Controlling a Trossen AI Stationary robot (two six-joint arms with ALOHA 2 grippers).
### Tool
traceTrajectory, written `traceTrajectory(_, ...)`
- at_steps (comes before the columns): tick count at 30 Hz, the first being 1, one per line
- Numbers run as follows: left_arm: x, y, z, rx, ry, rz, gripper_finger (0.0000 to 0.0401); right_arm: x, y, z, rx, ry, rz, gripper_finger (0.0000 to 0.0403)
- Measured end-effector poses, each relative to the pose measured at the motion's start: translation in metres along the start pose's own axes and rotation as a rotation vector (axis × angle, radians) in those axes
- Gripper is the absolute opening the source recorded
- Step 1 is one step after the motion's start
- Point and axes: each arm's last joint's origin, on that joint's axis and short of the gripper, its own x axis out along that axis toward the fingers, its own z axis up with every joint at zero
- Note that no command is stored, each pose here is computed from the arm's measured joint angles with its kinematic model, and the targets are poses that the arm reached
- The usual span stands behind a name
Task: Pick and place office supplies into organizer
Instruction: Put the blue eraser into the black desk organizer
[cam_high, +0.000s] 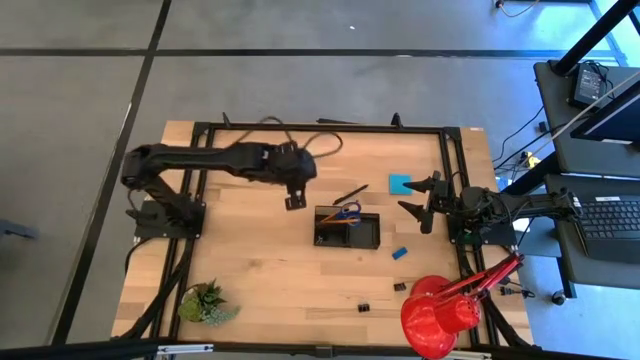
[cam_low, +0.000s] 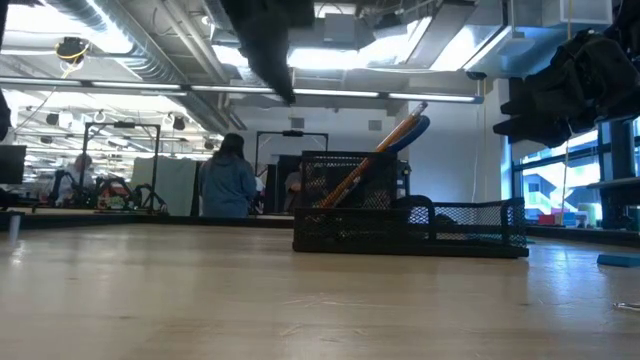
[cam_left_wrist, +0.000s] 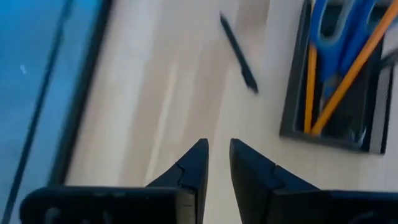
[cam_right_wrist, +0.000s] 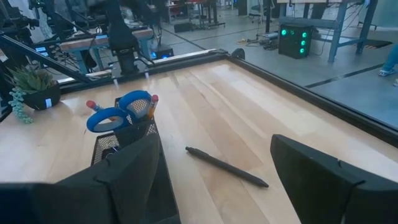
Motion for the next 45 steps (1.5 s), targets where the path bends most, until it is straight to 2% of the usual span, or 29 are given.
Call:
traceTrajectory(4, -0.021, 0.010, -0.006, 0.010, -0.166, 0.021, 0.0065, 0.000, 0.000, 0.000, -0.001, 0.000, 0.000, 0.0310)
traceTrajectory(10, -0.025, 0.022, -0.045, -0.051, -0.346, 0.067, 0.0071, 0.000, 0.000, 0.000, -0.001, 0.000, 0.000, 0.0310)
traceTrajectory(19, 0.007, 0.017, -0.118, -0.212, -0.607, 0.043, 0.0073, 0.000, 0.000, 0.000, -0.002, -0.001, 0.001, 0.0310)
traceTrajectory(25, 0.029, 0.007, -0.156, -0.272, -0.738, 0.045, 0.0073, 0.000, 0.000, 0.000, 0.018, -0.002, 0.000, 0.0310)
traceTrajectory(30, 0.037, 0.004, -0.176, -0.285, -0.782, 0.057, 0.0073, 0.000, 0.000, 0.000, 0.051, -0.002, 0.001, 0.0310)
traceTrajectory(34, 0.042, 0.002, -0.186, -0.297, -0.756, 0.077, 0.0073, 0.000, 0.000, 0.000, 0.053, -0.006, -0.011, 0.0310)
traceTrajectory(45, 0.045, 0.004, -0.195, -0.348, -0.720, 0.193, 0.0073, 0.000, 0.001, 0.003, 0.083, -0.028, 0.015, 0.0310)
